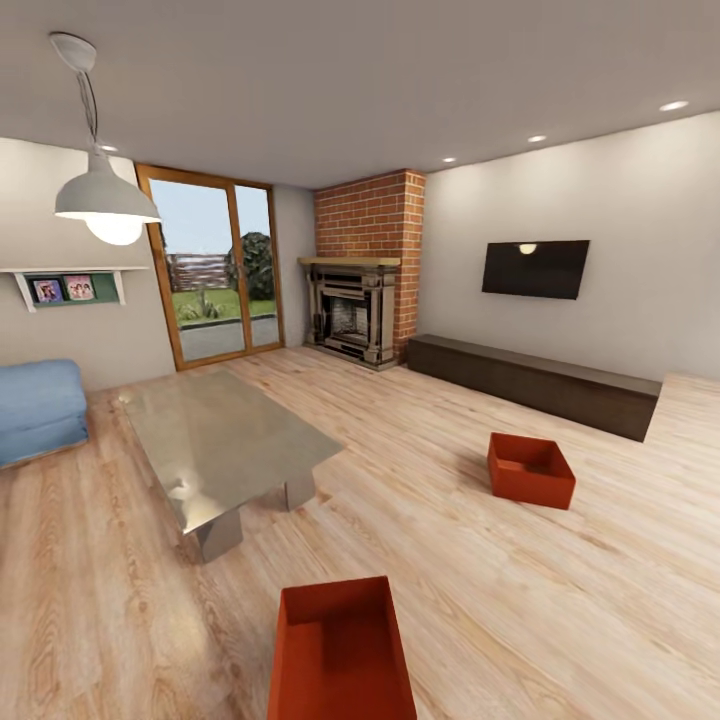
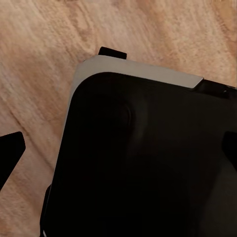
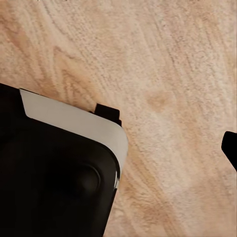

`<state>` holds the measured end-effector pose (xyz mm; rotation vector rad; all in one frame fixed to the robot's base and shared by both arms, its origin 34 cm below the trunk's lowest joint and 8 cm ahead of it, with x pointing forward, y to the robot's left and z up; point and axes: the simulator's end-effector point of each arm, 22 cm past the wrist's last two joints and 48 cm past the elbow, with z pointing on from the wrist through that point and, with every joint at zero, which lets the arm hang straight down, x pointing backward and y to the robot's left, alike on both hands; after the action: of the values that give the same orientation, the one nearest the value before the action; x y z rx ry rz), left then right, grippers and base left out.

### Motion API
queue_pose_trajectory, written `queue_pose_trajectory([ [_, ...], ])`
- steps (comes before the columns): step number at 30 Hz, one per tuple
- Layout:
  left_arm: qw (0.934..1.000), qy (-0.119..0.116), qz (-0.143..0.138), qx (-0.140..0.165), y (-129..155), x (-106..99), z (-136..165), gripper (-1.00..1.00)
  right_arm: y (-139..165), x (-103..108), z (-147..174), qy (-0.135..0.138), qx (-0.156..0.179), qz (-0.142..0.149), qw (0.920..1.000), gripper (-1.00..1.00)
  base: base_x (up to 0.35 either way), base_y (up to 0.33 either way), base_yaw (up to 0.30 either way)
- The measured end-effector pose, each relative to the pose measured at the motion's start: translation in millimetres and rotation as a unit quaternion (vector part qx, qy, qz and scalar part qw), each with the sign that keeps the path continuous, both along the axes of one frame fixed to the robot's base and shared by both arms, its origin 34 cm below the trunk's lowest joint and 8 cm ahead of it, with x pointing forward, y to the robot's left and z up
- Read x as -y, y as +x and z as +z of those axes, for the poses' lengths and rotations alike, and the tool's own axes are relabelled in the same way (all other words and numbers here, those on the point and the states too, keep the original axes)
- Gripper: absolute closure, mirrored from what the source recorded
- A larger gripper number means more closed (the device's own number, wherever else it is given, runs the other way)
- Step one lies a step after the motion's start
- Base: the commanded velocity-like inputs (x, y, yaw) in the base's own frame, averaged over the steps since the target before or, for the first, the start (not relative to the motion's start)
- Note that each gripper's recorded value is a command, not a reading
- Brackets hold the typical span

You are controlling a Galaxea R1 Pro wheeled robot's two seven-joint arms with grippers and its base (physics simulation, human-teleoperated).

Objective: Move the two storage containers from the living room to the garage. In the garage, place one container on the floor and stack the other container on top of it (either order is fine).

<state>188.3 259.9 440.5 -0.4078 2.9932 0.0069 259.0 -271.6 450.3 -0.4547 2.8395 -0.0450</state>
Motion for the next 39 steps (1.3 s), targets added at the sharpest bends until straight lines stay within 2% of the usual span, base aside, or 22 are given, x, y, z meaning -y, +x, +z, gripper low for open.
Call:
queue_pose_trajectory([
  [8,1.0,0.0,0.0,-0.001,-0.6,-0.3,0.0,-1.0,0.0,-2.2,0.1,0.001,0.0,0.0,1.0,-1.0,0.27,0.0,0.0],
  [19,1.0,0.0,0.001,0.0,0.3,-0.5,0.0,-1.0,-0.4,-3.9,-0.3,0.002,-0.001,0.0,1.0,-1.0,0.057,0.0,0.0],
  [28,1.0,0.0,0.001,0.0,0.1,-0.5,0.0,-1.0,-0.4,-3.9,-0.2,0.002,-0.001,0.0,1.0,-1.0,0.223,0.0,0.0],
  [33,1.0,0.0,0.002,0.001,0.5,-0.5,0.0,-1.0,-0.3,-3.9,-0.3,0.002,-0.001,0.0,1.0,-1.0,0.028,0.0,0.011],
  [39,1.0,0.0,0.002,0.001,0.5,-0.5,0.0,-1.0,0.0,-3.0,-0.2,0.002,-0.001,-0.001,1.0,-1.0,0.003,0.0,0.21],
])
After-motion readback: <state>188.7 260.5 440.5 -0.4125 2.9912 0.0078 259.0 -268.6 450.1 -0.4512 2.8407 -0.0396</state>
